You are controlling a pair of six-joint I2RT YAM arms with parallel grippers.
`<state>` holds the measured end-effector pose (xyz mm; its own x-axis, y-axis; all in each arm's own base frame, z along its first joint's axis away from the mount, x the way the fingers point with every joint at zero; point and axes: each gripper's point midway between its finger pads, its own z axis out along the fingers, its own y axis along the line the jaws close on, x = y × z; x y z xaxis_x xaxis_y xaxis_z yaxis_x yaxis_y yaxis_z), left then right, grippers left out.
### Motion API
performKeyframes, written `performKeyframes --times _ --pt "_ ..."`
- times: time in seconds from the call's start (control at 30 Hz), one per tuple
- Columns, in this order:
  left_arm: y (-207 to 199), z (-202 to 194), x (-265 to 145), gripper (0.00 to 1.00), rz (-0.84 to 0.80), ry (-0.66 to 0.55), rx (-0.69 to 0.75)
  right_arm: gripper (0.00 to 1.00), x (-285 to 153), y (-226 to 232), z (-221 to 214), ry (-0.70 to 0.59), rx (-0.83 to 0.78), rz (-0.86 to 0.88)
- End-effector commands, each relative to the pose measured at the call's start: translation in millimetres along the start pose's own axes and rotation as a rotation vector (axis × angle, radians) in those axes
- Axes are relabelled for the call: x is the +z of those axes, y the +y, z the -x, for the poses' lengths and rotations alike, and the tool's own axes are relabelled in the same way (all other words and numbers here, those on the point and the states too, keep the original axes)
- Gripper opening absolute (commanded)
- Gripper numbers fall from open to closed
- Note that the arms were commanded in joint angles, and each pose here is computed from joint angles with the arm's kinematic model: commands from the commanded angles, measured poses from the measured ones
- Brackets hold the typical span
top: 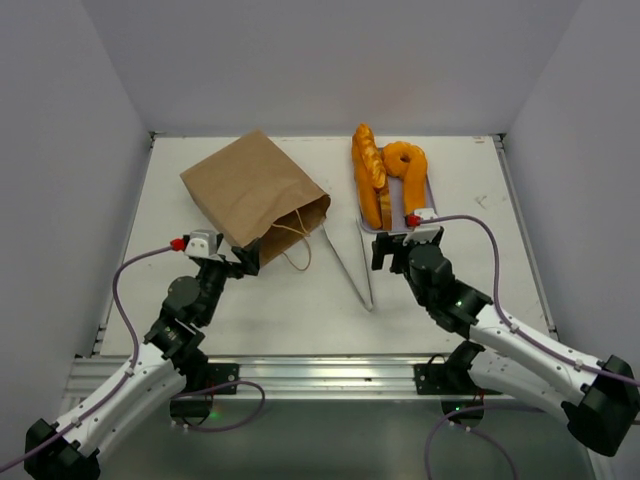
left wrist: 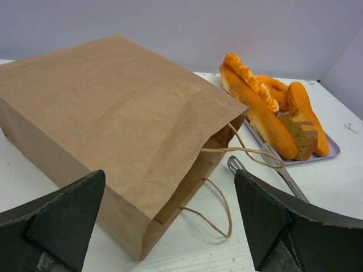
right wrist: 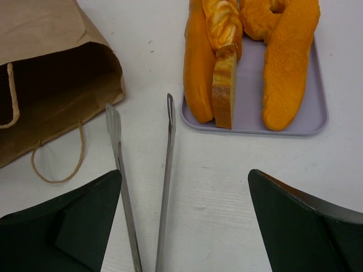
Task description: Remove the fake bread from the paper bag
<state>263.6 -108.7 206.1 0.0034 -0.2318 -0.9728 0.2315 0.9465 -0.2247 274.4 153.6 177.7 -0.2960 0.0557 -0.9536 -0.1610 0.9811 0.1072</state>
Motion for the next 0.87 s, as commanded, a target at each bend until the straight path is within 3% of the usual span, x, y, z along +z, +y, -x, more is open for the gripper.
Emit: performKeyframes --times 0.0,0.83 --pt "0.4 12.4 1.8 1.00 0.014 -0.054 -0.034 0.99 -4.6 5.4 14.0 -0.067 0.001 0.048" --pt "-1.2 14.5 1.3 1.00 0.006 -0.055 -0.033 0.99 -4.5 6.5 20.0 -0.077 0.029 0.042"
